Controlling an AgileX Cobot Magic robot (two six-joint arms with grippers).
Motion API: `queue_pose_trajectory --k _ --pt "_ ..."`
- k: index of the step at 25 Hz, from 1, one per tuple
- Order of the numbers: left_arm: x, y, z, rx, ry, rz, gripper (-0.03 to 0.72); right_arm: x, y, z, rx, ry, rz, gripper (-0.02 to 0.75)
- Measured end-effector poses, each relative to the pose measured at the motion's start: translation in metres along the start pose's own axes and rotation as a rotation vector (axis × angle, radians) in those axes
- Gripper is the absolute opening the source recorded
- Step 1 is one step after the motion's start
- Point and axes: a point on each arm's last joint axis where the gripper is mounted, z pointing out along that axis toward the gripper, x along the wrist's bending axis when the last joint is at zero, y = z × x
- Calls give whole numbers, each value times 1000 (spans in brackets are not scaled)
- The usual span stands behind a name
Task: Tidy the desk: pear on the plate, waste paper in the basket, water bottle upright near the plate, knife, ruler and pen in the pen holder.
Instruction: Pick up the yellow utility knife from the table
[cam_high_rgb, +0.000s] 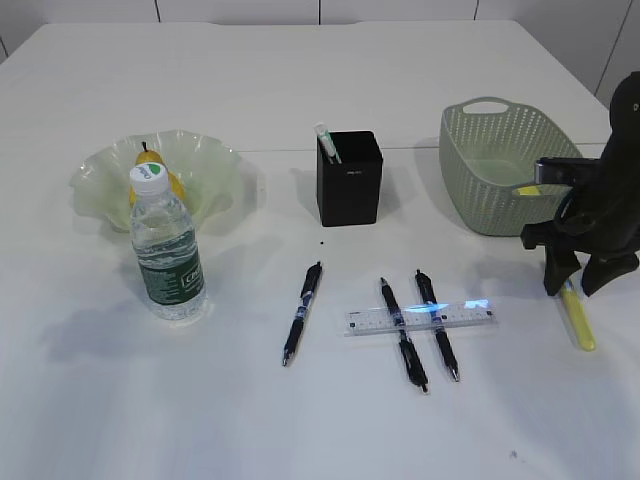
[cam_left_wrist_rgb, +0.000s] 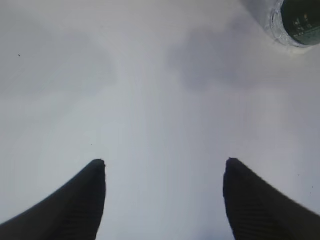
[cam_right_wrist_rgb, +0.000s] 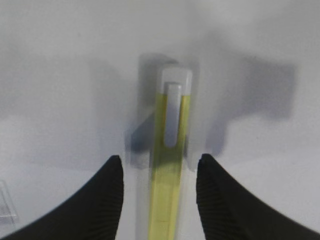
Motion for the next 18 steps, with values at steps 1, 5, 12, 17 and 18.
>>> queue_pose_trajectory --k 1,5,12,17,18 --pt "0 0 0 0 0 0 517 0 0 0 1 0 0 356" --pt "0 0 0 -2 0 0 517 0 0 1 -2 0 0 342" --pt "0 0 0 -2 0 0 517 0 0 2 0 0 0 304" --pt "0 0 0 -2 0 0 517 0 0 5 7 0 0 242" --pt "0 0 0 -2 0 0 517 0 0 5 7 0 0 230"
